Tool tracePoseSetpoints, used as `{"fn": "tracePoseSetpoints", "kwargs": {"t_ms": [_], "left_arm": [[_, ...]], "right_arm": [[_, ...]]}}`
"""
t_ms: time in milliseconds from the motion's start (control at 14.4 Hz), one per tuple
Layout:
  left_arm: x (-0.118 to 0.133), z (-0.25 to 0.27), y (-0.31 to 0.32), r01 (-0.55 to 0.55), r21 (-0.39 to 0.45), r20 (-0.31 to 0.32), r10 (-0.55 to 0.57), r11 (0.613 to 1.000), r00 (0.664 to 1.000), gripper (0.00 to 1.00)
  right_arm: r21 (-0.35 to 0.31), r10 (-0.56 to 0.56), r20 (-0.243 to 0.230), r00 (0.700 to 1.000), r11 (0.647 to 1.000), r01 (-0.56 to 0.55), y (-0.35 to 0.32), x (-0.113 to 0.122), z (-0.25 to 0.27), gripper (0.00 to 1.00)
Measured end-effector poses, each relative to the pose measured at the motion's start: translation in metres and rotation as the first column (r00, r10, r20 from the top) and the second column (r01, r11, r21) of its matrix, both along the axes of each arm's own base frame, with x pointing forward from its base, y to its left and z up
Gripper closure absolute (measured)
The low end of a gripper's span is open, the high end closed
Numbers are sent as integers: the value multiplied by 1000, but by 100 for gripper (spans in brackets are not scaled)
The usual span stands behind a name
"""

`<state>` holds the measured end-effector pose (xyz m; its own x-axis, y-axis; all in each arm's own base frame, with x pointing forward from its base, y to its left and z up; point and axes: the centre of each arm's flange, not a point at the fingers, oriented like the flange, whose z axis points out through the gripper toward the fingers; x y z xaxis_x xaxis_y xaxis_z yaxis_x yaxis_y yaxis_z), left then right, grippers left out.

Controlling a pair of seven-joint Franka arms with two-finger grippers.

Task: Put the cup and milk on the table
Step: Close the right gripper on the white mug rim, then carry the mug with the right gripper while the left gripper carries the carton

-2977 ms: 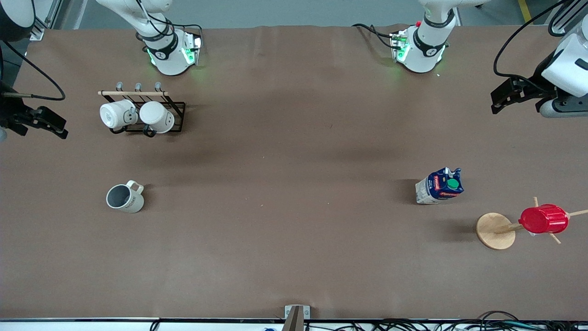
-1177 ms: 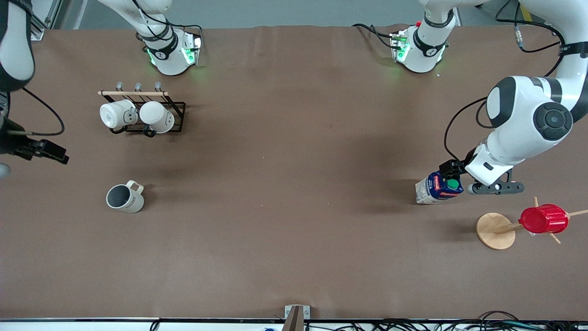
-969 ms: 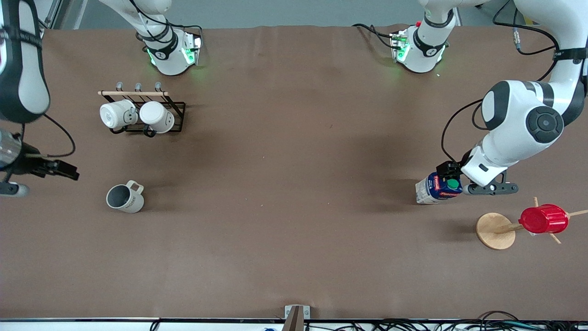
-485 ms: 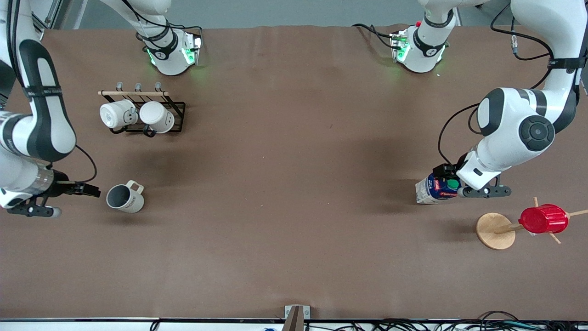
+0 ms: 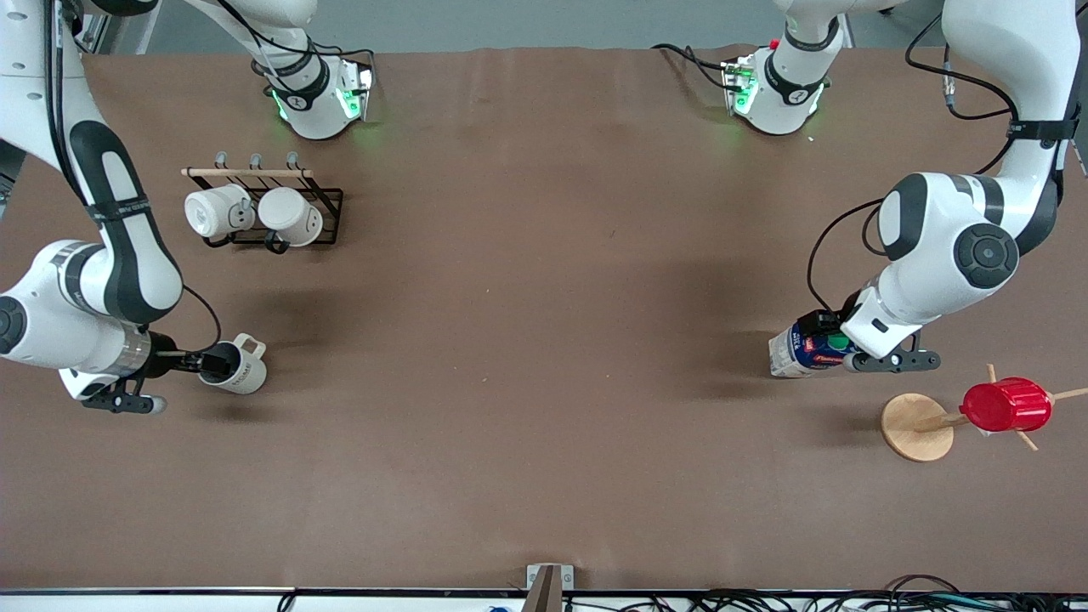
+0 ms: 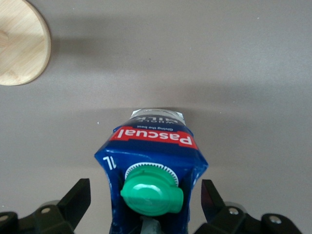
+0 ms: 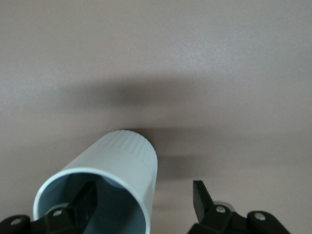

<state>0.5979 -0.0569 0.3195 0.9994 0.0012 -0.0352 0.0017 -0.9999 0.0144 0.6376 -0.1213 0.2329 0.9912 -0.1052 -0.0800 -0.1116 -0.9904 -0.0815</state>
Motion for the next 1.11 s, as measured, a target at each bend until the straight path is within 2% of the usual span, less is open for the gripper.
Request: {"fn": "tracePoseSetpoints", "kwargs": {"t_ms": [69, 138, 208, 277, 346, 415, 485, 554, 623, 692, 969, 1108], "left_arm": [[0, 0, 0, -2, 0, 0, 2, 1000, 1000, 2], [1, 0, 0, -5, 0, 0, 5, 1000, 1000, 10], [1, 0, 0, -7, 0, 0, 7, 1000, 1000, 16], [1, 0, 1, -10, 0, 1, 10, 1000, 1000, 19], [1, 0, 2, -13, 0, 1, 13, 1000, 1000, 26], [1, 0, 2, -15, 0, 2, 15, 1000, 1000, 26], [2, 1, 2, -15, 0, 2, 15, 1000, 1000, 32], [2, 2, 1, -13, -2, 5, 13, 1000, 1000, 42], [3, 4, -1, -11, -3, 9, 11, 1000, 1000, 55], [4, 5, -2, -10, -2, 9, 10, 1000, 1000, 56], [4, 6, 0, -13, -2, 8, 13, 1000, 1000, 58], [4, 7, -1, -12, -2, 9, 12, 1000, 1000, 58]], "right_arm": [[1, 9, 0, 1000, 1000, -9, 0, -1, -3, 19], [3, 24, -2, 1000, 1000, -24, 0, -2, -6, 19], [5, 38, -4, 999, 999, -38, 1, -3, -7, 25], [6, 47, -5, 999, 999, -47, 1, -4, -8, 34], [7, 53, -5, 999, 999, -53, 2, -4, -8, 48], [8, 57, -4, 998, 998, -57, 3, -4, -8, 58], [8, 59, -4, 998, 998, -59, 4, -4, -8, 68], [9, 62, -4, 998, 998, -61, 5, -3, -8, 76], [9, 67, -3, 998, 998, -67, 8, -3, -8, 91], [10, 76, -4, 997, 997, -76, 13, -2, -7, 94], [16, 130, -21, 991, 991, -130, 68, 9, 18, 96], [9, 75, -41, 996, 997, -75, 119, 18, 49, 96]]}}
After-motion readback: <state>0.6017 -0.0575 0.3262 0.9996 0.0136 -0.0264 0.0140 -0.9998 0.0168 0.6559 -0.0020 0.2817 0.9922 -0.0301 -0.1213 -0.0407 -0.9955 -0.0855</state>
